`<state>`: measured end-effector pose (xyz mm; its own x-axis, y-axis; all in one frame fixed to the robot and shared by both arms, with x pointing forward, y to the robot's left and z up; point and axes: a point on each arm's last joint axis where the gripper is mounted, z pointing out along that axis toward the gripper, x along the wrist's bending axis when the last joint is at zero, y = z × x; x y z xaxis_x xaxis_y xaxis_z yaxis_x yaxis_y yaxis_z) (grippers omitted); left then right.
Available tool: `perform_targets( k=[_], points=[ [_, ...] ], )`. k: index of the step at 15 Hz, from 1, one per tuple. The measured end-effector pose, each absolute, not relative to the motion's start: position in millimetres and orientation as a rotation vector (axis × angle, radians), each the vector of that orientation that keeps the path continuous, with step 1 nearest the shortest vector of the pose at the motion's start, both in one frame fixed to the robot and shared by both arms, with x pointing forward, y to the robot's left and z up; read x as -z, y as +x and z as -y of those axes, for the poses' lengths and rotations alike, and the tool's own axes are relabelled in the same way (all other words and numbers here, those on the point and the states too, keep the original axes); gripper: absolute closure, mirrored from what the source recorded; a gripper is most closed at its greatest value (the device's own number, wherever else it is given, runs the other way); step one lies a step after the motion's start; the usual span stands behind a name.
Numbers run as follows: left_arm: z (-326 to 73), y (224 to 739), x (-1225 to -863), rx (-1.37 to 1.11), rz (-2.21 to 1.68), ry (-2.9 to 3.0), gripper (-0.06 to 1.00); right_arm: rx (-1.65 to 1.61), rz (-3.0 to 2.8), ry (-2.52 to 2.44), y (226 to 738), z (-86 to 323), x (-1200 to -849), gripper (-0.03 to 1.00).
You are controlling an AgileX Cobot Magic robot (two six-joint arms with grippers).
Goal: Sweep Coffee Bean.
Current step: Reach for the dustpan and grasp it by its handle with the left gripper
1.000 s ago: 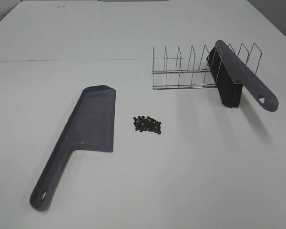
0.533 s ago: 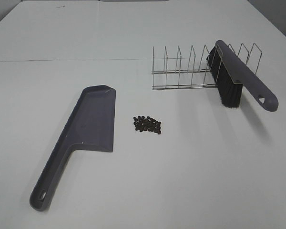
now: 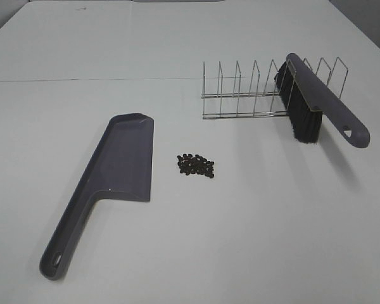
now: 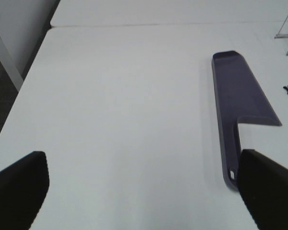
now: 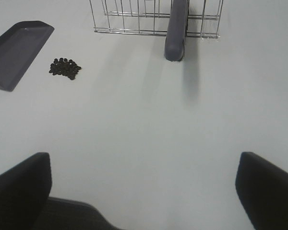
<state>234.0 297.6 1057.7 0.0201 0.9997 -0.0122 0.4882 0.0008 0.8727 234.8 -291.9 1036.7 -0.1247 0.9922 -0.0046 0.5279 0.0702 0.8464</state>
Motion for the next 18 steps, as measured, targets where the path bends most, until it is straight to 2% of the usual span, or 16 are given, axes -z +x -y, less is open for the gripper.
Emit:
perform_targets(
  k=[4,10,13,18],
  points=[
    [-298,273,-1072,-0.645,-1.786,1.797,-0.05,-0.949,-1.726,1.519,235,292,-1037,0.03],
    [-295,343,-1084,-0.336,-2.020,1.821,-0.05,-0.949,-1.726,1.519,235,292,-1037,0.03],
    [-286,372,-1064,-0.164,-2.195,1.826,-0.05,-0.949,-1.726,1.519,235,292,-1037,0.03],
    [-236,422,-1019,-0.233,-2.195,2.042,-0.05,-0.949,-1.726,1.519,235,292,-1037,0.03]
  ],
)
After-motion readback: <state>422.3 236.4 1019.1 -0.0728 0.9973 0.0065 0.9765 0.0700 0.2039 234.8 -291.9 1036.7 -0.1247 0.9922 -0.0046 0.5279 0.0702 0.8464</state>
